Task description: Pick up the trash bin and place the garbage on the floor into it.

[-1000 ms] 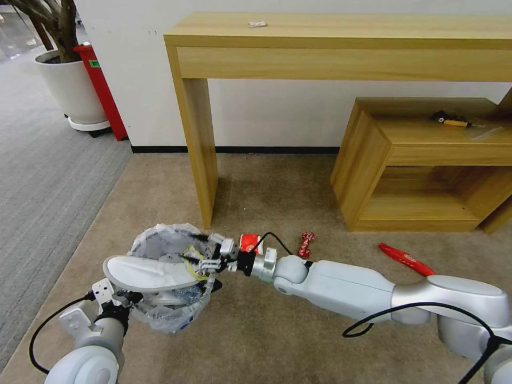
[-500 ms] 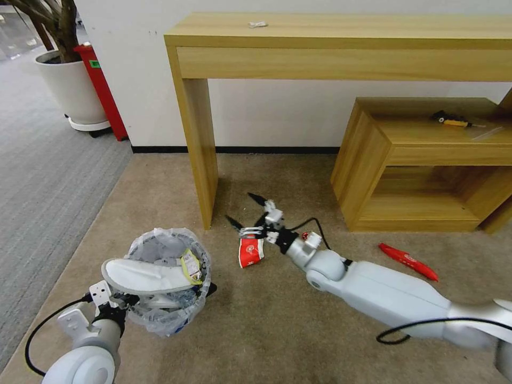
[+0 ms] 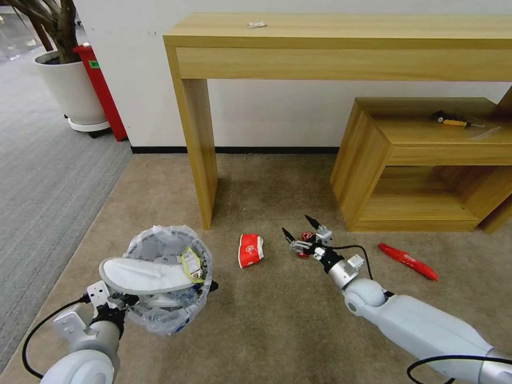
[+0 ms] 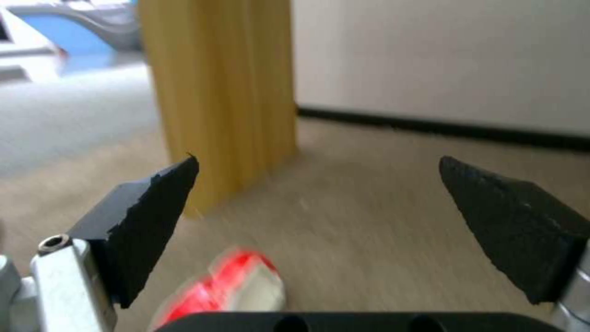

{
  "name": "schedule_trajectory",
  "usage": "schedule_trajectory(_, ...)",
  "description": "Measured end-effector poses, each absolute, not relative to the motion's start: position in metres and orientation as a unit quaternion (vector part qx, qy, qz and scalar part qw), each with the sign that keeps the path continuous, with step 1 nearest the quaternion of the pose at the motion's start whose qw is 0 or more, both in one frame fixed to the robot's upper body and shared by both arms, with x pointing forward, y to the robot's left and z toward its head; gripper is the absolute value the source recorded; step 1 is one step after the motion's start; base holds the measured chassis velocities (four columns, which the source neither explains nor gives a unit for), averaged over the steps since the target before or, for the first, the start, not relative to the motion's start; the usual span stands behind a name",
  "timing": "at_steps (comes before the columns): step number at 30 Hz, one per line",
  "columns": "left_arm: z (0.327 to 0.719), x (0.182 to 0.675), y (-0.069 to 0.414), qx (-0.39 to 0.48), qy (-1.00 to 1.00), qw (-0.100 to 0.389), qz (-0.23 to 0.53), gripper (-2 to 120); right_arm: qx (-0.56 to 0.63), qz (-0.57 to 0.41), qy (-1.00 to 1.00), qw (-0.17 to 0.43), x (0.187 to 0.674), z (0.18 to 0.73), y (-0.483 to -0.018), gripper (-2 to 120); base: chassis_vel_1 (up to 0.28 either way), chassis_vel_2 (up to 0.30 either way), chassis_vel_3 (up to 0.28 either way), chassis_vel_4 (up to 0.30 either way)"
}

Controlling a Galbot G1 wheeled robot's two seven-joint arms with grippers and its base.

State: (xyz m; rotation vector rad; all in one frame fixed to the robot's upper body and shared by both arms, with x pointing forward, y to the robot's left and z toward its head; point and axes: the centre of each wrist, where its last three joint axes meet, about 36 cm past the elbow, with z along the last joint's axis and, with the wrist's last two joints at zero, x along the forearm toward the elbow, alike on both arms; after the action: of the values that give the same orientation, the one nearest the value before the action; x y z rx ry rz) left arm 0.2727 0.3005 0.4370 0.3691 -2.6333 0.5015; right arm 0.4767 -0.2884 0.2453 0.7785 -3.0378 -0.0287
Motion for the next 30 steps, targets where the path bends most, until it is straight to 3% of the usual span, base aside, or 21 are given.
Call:
schedule_trajectory(9,0.438,0.272,0.302,0.136,-0.95,0.215,0.182,0,0.257,0.001,-0.965,0.05,0.481,0.207,-0.286,100,0.0,0.0,0.0,0.0)
schedule_trajectory(21,0.437,0.278,0.302,0.133,-0.949,0.214,0.19,0,0.289,-0.023,-0.954,0.083,0.502,0.169,-0.2,100,0.0,0.0,0.0,0.0)
schedule_trajectory(30,0.443,0.275,0.3,0.13,-0.95,0.211,0.191,0,0.276,-0.018,-0.955,0.105,0.505,0.148,-0.183,100,0.0,0.0,0.0,0.0)
